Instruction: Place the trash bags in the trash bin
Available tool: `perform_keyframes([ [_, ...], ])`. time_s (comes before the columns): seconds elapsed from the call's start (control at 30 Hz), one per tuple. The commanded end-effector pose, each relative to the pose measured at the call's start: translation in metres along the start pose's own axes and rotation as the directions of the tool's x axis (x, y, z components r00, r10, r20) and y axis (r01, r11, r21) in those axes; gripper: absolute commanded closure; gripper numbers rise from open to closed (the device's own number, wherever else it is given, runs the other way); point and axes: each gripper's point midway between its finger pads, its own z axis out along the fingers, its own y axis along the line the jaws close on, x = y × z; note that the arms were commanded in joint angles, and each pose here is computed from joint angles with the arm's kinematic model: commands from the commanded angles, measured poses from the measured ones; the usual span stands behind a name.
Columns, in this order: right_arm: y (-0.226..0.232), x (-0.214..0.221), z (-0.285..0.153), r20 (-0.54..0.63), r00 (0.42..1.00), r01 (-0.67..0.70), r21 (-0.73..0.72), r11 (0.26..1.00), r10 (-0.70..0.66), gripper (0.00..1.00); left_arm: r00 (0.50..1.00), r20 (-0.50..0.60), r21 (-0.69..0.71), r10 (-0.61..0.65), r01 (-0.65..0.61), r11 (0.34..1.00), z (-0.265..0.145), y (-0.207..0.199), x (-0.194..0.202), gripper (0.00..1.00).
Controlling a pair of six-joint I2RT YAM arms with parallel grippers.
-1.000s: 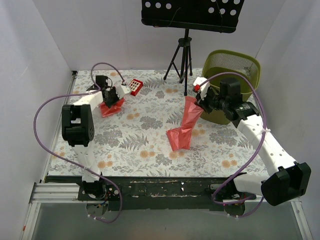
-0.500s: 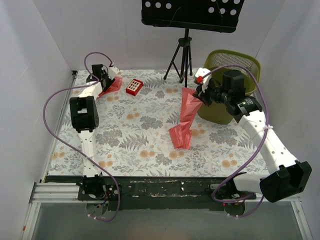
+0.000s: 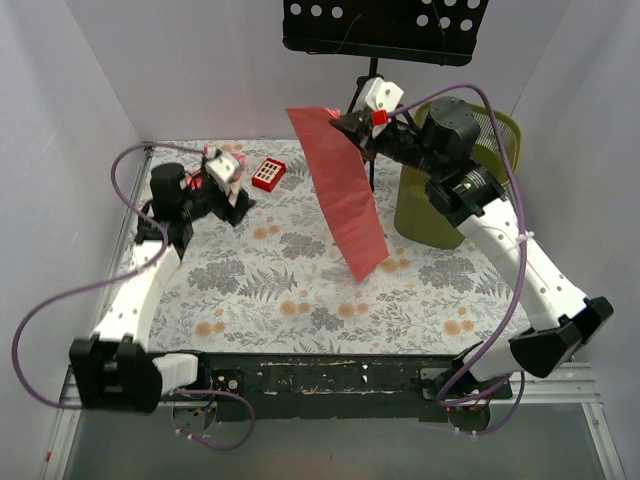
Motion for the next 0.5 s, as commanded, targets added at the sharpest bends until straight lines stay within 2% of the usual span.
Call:
perform_keyframes([
  [0.0, -0.043, -0.090, 0.026, 0.232, 0.970, 0.029, 0.192, 0.981, -0.073, 0.99, 0.993, 0.114, 0.398, 0.033, -0.076, 0.914, -0.023, -0.132, 0.016, 0.27],
  [0.17, -0.069, -0.149, 0.039, 0.350, 0.932, -0.003, 0.283, 0.959, -0.100, 0.99, 0.988, 0.151, 0.480, 0.026, -0.096, 0.872, -0.030, -0.178, 0.015, 0.12],
  [0.3, -0.067, -0.174, 0.042, 0.412, 0.906, -0.017, 0.275, 0.961, -0.102, 0.99, 0.977, 0.215, 0.341, -0.015, -0.061, 0.938, -0.008, -0.162, -0.004, 0.12],
  [0.47, -0.052, -0.193, 0.039, 0.443, 0.890, -0.007, 0.253, 0.968, -0.109, 0.99, 0.978, 0.208, 0.103, 0.001, -0.023, 0.994, 0.022, -0.112, -0.007, 0.10],
])
